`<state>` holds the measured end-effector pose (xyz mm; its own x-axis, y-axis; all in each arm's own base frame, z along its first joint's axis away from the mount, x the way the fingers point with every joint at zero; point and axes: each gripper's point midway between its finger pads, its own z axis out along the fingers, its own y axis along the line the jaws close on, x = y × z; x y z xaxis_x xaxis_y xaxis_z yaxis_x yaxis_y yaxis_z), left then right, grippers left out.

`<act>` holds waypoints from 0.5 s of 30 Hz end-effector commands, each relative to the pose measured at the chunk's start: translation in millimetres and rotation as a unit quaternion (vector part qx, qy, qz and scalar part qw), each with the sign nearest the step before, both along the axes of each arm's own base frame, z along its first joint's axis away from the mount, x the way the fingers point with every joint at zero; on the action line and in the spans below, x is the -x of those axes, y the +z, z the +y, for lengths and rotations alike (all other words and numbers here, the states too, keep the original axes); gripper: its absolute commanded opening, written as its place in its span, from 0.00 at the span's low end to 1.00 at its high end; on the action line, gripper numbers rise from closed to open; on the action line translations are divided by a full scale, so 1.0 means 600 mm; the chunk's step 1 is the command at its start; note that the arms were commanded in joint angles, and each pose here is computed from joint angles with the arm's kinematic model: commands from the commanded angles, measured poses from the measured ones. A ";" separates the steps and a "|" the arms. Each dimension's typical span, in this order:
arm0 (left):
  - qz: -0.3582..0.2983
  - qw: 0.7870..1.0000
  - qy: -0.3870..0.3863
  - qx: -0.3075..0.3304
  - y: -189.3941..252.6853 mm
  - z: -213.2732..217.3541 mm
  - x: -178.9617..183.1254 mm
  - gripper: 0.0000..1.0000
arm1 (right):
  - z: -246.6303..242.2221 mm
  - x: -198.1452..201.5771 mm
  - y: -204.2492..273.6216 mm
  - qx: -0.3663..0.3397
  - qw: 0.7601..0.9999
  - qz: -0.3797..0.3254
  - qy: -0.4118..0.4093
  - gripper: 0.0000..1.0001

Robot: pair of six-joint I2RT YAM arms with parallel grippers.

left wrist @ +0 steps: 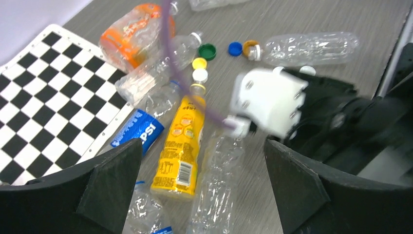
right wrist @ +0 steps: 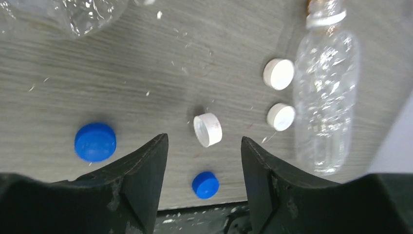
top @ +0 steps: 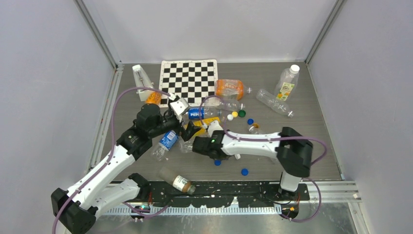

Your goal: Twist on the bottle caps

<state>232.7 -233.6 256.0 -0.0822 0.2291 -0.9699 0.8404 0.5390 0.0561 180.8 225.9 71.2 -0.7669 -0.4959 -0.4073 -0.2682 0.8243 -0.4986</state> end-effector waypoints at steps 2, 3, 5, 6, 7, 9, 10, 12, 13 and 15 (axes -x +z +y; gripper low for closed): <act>0.022 0.999 0.016 -0.019 -0.025 0.012 -0.005 0.99 | 0.028 0.015 0.030 -0.209 0.976 0.028 -0.049 0.64; 0.021 0.999 0.015 -0.019 -0.024 0.011 -0.004 0.99 | 0.027 0.023 0.017 -0.229 0.971 0.042 -0.053 0.66; 0.021 1.000 0.015 -0.016 -0.023 0.010 -0.004 1.00 | 0.022 0.025 0.015 -0.273 0.958 0.047 -0.066 0.68; 0.020 1.000 0.014 -0.015 -0.021 0.010 -0.004 0.99 | 0.019 0.021 0.024 -0.295 0.952 0.043 -0.073 0.68; 0.021 1.000 0.014 -0.014 -0.021 0.010 -0.004 0.99 | 0.011 0.021 0.012 -0.301 0.949 0.046 -0.080 0.69; 0.021 1.000 0.015 -0.015 -0.022 0.010 -0.005 1.00 | 0.001 0.020 0.005 -0.312 0.945 0.045 -0.090 0.70; 0.021 1.000 0.015 -0.015 -0.022 0.010 -0.005 0.99 | -0.003 0.020 0.003 -0.315 0.943 0.045 -0.094 0.70; 0.023 1.000 0.015 -0.016 -0.024 0.009 -0.005 0.99 | -0.014 0.021 -0.010 -0.308 0.944 0.048 -0.105 0.70; 0.023 1.000 0.014 -0.016 -0.024 0.009 -0.005 0.99 | -0.020 0.023 -0.020 -0.301 0.946 0.051 -0.110 0.70; 0.024 0.999 0.014 -0.016 -0.025 0.009 -0.005 0.99 | -0.029 0.028 -0.036 -0.292 0.947 0.061 -0.119 0.70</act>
<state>234.8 -227.5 238.4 -0.1392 0.2680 -0.9533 0.8280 0.5595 0.0364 161.8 198.9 55.3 -0.8811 -0.0781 -0.4664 -0.0983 0.9950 0.0191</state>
